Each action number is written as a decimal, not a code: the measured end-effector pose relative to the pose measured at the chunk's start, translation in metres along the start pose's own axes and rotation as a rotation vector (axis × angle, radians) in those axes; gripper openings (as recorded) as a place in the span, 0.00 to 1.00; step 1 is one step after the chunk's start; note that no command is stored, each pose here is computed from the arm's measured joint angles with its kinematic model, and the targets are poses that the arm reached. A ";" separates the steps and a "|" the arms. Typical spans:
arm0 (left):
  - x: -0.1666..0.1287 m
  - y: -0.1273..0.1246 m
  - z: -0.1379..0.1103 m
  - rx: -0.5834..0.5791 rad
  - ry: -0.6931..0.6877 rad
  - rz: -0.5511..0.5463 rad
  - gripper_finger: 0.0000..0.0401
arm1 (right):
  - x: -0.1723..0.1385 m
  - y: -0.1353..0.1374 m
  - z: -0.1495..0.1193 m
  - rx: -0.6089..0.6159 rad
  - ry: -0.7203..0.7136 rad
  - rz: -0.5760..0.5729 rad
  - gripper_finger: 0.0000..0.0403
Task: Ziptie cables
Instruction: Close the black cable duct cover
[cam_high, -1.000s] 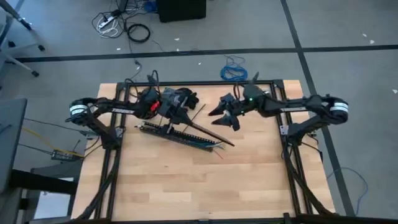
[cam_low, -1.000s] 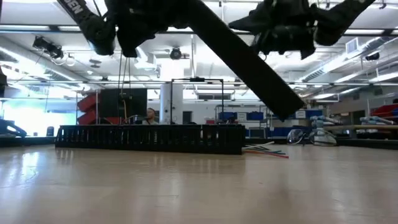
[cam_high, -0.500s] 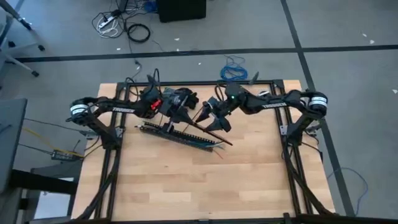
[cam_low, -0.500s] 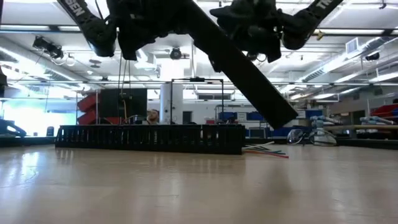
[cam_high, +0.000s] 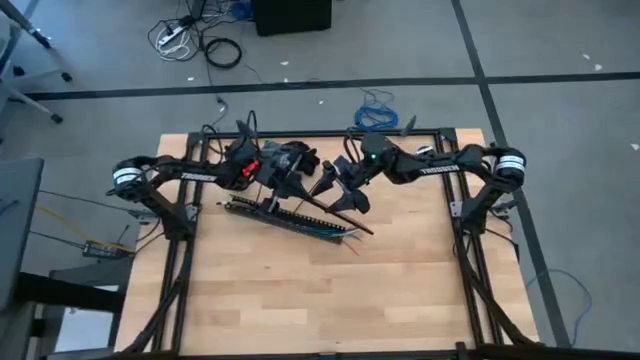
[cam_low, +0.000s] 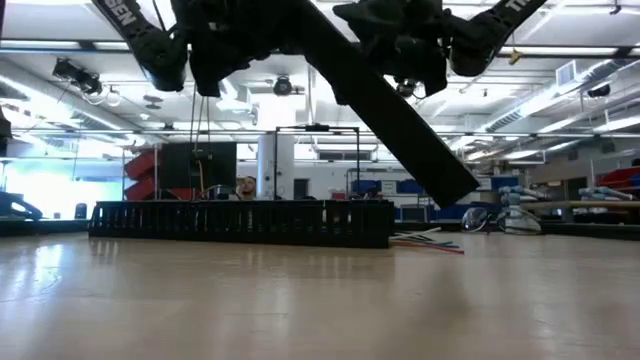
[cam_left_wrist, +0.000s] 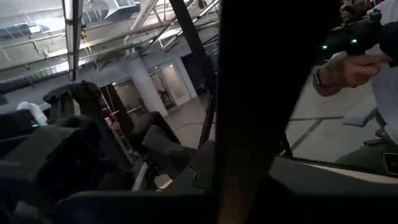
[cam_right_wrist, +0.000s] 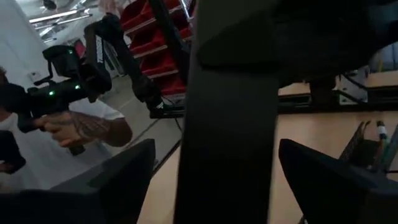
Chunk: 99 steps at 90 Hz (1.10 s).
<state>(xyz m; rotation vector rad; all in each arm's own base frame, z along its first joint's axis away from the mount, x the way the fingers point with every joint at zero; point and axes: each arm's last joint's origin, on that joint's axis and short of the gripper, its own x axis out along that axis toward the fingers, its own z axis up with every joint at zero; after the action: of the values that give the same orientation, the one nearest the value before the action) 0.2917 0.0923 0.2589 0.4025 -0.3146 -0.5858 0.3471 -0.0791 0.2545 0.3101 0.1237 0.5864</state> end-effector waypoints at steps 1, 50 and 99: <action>0.000 0.000 0.000 0.000 0.000 0.002 0.00 | 0.000 0.000 0.000 0.001 0.001 0.001 0.84; 0.001 -0.001 0.000 -0.006 -0.001 -0.005 0.00 | 0.012 0.010 -0.006 0.039 0.032 0.021 0.79; 0.001 -0.001 0.000 -0.020 -0.006 -0.029 0.00 | 0.014 0.011 -0.007 0.016 0.028 0.003 0.76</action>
<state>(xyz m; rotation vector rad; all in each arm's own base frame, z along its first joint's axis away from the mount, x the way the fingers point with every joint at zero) 0.2917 0.0908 0.2586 0.3868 -0.3092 -0.6177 0.3516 -0.0606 0.2512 0.3178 0.1550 0.5935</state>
